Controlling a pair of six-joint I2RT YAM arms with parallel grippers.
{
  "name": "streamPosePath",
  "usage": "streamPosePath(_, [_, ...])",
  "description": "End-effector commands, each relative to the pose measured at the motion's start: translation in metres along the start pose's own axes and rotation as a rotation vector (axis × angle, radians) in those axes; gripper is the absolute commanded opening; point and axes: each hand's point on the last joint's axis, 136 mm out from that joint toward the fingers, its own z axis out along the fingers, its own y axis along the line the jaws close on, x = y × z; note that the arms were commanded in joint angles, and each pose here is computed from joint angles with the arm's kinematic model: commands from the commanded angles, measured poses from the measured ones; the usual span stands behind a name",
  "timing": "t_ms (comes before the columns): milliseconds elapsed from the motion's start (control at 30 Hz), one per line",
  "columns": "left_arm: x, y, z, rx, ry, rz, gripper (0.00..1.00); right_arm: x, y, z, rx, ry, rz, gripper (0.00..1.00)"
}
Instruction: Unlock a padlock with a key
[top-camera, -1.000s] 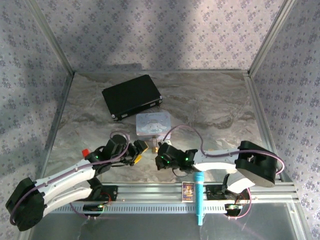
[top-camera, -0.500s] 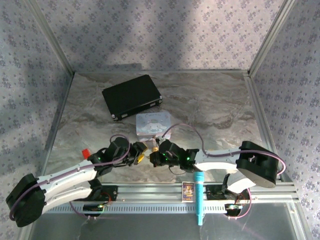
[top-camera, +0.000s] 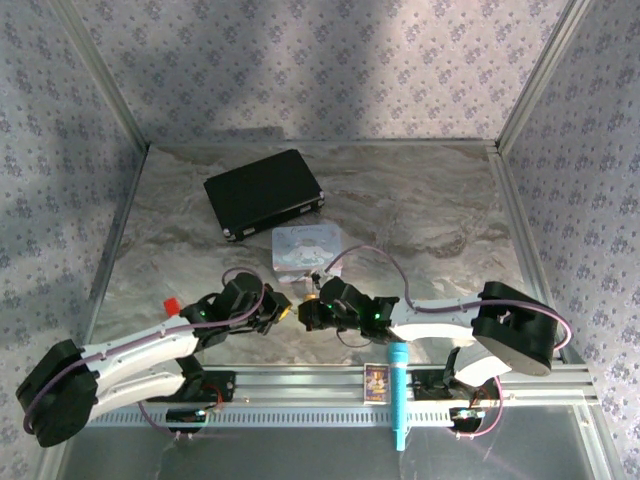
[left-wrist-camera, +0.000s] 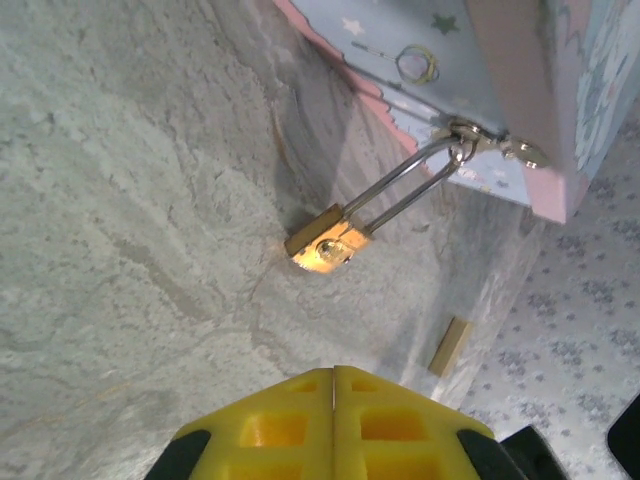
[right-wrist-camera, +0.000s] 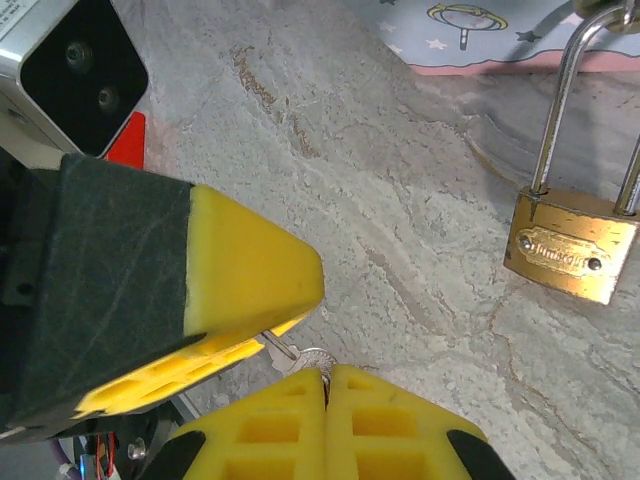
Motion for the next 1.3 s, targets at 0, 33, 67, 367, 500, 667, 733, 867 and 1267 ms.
streamPosePath(0, [0.003,-0.019,-0.002,0.031,0.007,0.035,0.00,-0.004,0.009,-0.004,-0.047,-0.014,0.009,0.00])
streamPosePath(33, [0.004,-0.020,-0.002,0.033,0.008,0.046,0.00,-0.005,0.013,-0.005,-0.072,-0.019,0.002,0.00])
streamPosePath(67, [0.004,-0.022,-0.002,0.043,0.006,0.055,0.00,-0.005,0.016,-0.005,-0.090,-0.022,-0.002,0.00])
streamPosePath(367, [-0.015,-0.049,-0.007,0.117,-0.059,0.423,0.00,-0.036,-0.021,-0.034,-0.020,-0.140,-0.009,0.99])
streamPosePath(500, [-0.006,-0.072,-0.013,0.260,-0.014,0.633,0.00,-0.051,-0.020,-0.054,-0.111,-0.172,-0.061,0.97])
streamPosePath(667, [0.020,-0.108,-0.031,0.488,0.061,0.805,0.00,-0.056,0.001,-0.077,-0.352,-0.209,-0.105,0.65])
streamPosePath(733, [0.029,-0.121,-0.038,0.563,0.088,0.836,0.00,-0.058,0.008,-0.089,-0.418,-0.236,-0.119,0.63])
streamPosePath(867, [0.036,-0.133,-0.049,0.647,0.097,0.850,0.00,-0.063,0.028,-0.113,-0.516,-0.275,-0.157,0.57])
streamPosePath(1267, [0.037,-0.155,-0.088,0.825,-0.048,0.790,0.00,-0.070,0.055,-0.149,-0.583,-0.411,-0.171,0.56])
